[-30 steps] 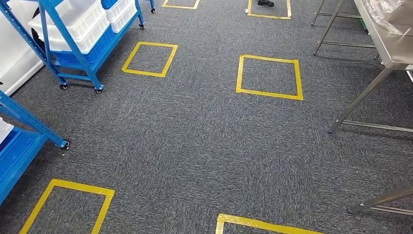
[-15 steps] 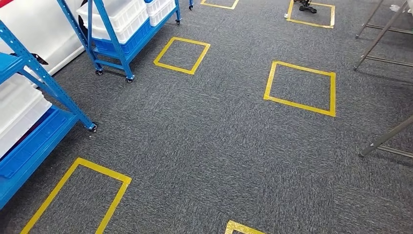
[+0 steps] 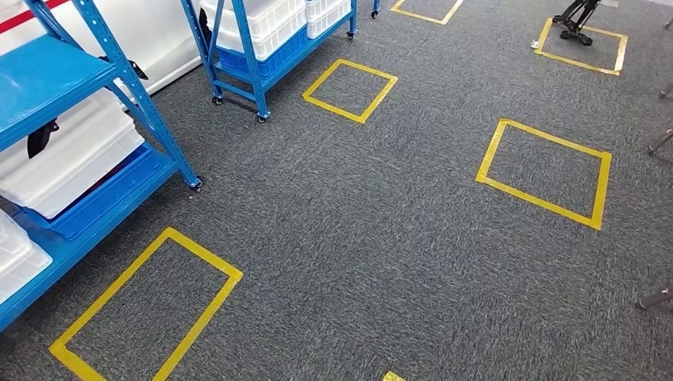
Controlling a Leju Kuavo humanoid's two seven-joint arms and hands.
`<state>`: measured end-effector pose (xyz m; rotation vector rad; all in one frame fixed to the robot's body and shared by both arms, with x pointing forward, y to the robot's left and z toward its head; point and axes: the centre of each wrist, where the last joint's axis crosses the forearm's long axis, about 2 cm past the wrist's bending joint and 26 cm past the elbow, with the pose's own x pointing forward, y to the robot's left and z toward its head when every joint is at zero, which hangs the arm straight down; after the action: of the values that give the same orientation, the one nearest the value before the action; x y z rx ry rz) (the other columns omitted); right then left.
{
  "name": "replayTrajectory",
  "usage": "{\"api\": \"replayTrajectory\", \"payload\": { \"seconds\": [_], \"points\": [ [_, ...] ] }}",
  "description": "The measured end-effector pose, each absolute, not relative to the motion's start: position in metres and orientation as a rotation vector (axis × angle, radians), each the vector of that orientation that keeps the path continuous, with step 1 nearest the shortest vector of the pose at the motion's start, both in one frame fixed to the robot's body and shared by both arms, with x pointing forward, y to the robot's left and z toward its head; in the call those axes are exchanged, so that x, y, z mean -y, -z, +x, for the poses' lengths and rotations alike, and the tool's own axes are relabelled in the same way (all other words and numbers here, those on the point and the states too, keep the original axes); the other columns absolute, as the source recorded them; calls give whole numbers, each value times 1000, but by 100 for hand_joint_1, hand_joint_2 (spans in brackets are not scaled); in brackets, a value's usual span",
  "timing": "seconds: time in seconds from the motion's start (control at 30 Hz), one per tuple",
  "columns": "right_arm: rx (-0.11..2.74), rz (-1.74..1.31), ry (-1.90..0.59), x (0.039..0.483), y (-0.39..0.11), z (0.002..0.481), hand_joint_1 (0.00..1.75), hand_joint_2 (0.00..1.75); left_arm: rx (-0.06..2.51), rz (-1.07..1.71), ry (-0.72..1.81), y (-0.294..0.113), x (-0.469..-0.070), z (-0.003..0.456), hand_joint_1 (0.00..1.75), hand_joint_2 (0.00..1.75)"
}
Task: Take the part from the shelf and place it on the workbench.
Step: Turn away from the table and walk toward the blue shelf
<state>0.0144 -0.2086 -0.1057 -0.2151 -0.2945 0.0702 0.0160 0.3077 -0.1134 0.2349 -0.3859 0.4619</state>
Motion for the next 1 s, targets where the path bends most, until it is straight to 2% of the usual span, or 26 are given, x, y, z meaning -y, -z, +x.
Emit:
{"api": "replayTrajectory", "payload": {
  "seconds": [1.0],
  "points": [
    [333, -223, -75, 236, 109, 18, 0, 0, 405, 246, -441, 113, -311, 21, 0, 0]
  ]
}}
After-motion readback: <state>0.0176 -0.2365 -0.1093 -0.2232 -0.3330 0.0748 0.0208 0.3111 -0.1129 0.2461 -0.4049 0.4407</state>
